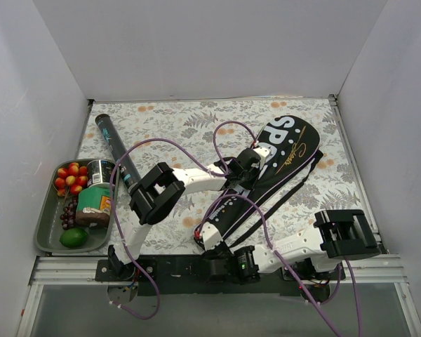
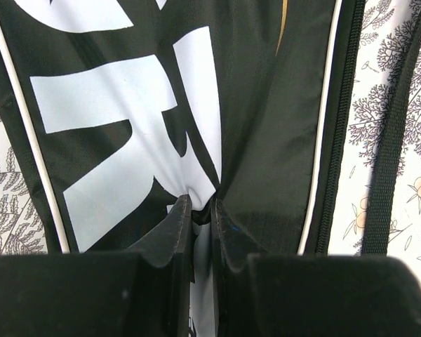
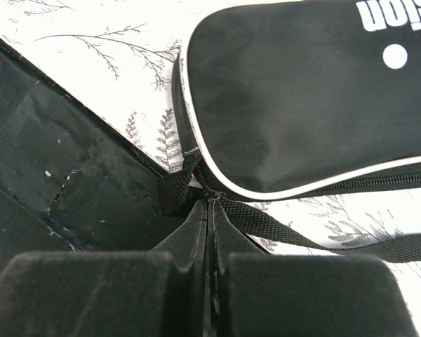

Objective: Pack up the badminton gear

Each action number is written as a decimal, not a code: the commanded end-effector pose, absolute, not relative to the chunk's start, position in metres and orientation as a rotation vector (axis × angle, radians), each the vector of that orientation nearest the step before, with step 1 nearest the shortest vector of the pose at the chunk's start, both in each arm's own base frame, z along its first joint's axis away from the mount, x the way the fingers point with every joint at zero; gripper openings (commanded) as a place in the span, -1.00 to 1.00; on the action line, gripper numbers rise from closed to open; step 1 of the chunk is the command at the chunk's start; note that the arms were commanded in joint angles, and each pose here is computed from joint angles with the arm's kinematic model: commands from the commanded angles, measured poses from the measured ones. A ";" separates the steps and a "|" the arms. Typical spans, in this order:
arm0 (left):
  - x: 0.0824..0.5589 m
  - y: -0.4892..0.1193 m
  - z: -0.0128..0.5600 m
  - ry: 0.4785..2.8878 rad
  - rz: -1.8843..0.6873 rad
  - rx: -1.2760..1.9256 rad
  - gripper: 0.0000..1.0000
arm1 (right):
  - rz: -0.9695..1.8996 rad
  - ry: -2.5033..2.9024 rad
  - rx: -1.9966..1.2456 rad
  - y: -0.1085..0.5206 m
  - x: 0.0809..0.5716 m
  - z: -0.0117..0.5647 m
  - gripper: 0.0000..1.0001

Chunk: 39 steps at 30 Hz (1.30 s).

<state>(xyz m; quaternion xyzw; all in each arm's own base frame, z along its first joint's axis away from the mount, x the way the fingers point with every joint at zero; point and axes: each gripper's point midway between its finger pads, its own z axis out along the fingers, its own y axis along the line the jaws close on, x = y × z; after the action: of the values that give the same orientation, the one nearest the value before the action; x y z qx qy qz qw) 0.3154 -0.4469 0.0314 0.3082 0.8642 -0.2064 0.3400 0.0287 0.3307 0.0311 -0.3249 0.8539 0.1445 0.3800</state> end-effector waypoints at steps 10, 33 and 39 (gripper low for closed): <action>0.290 -0.397 -0.042 2.462 -0.343 0.860 -1.00 | 0.693 2.055 -0.793 0.414 0.002 0.071 -0.97; 0.343 -0.328 0.035 2.415 -0.309 0.651 -0.30 | 0.315 2.197 -0.329 0.213 0.083 0.157 0.86; 0.346 -0.330 0.083 2.329 -0.351 0.664 0.65 | 0.360 2.225 -0.379 0.214 0.104 0.184 0.91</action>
<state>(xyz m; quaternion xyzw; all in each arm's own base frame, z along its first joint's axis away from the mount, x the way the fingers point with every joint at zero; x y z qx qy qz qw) 0.3553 -0.3340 0.0373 0.2383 0.9080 -0.1323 0.3183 0.0887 0.2162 0.1592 -0.1350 0.8899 0.1410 0.4123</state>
